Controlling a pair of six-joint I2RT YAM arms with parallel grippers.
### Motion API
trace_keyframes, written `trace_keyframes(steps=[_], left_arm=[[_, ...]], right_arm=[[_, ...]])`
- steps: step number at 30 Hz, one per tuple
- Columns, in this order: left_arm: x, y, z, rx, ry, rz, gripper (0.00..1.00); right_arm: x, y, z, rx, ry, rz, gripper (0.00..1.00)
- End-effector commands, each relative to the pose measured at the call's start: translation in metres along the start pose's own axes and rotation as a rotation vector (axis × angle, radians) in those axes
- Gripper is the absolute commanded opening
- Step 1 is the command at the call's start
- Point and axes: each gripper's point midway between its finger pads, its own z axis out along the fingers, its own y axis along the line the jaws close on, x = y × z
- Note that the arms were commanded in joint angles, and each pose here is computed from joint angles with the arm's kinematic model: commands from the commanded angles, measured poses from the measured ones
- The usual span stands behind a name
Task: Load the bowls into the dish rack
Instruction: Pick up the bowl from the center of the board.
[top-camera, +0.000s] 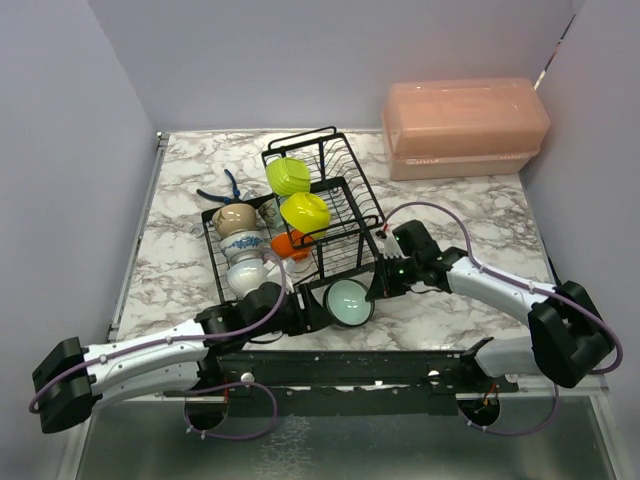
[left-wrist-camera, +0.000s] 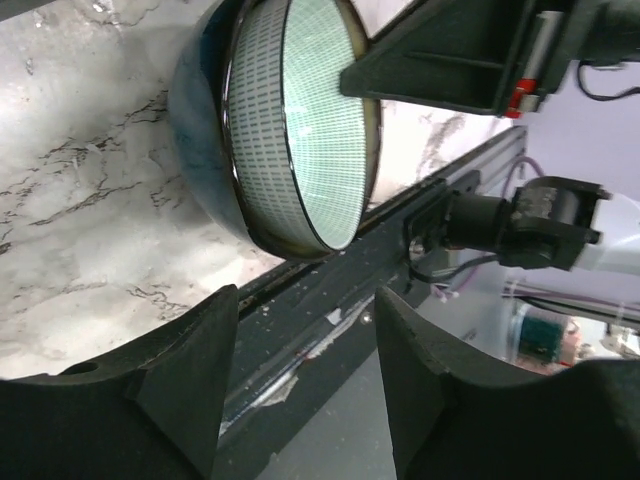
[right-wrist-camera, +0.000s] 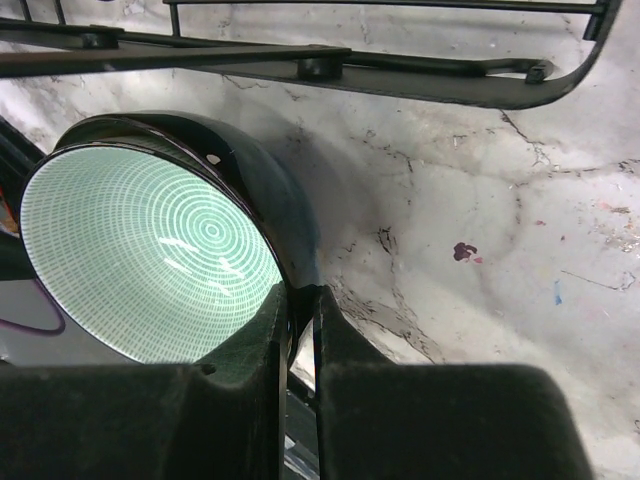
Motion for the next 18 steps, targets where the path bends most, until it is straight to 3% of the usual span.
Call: trace_keyframes(steps=[1,10,18], left_arm=[[-0.014,-0.010,0.015,-0.020,-0.079,0.006,0.57],[-0.030,-0.018,0.014,-0.022,-0.154,0.001,0.48],[-0.033,-0.008,0.015,-0.051,-0.184,-0.024,0.51]], right_arm=[[0.031,-0.009,-0.001,0.064,0.092,0.007,0.00],[0.039,-0.010,-0.001,0.083,0.105,-0.011,0.00],[0.039,-0.010,0.000,0.088,0.112,-0.026,0.00]])
